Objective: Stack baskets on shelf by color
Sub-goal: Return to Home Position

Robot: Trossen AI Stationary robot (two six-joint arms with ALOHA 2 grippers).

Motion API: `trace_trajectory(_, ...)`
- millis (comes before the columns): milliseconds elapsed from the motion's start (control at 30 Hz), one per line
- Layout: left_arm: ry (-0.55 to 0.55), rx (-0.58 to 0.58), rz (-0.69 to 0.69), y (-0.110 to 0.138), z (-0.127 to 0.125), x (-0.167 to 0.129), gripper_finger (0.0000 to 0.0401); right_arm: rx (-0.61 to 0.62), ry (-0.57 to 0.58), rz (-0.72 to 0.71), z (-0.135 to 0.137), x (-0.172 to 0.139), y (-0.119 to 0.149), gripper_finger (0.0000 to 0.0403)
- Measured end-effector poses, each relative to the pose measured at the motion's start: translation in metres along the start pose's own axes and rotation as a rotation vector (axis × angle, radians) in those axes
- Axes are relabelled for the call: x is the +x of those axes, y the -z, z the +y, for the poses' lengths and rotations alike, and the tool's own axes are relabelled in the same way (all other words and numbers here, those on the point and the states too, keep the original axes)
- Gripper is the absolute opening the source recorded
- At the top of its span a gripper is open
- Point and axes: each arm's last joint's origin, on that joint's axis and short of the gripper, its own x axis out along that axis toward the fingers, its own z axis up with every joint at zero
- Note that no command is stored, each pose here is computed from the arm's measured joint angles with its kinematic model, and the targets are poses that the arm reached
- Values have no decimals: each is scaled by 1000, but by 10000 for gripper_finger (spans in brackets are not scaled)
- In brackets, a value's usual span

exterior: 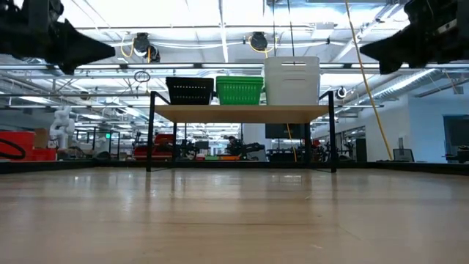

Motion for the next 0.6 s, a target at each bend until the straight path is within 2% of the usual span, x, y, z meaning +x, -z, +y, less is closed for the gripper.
trace_trajectory(167,-5,28,-69,17,-2,1,56,-2,-3,23,1,2,7,0)
trace_trajectory(500,-25,90,-72,11,-1,1,56,1,2,-39,2,5,19,0)
trace_trajectory(600,12,71,-65,16,-2,2,56,2,1,-27,2,5,23,0)
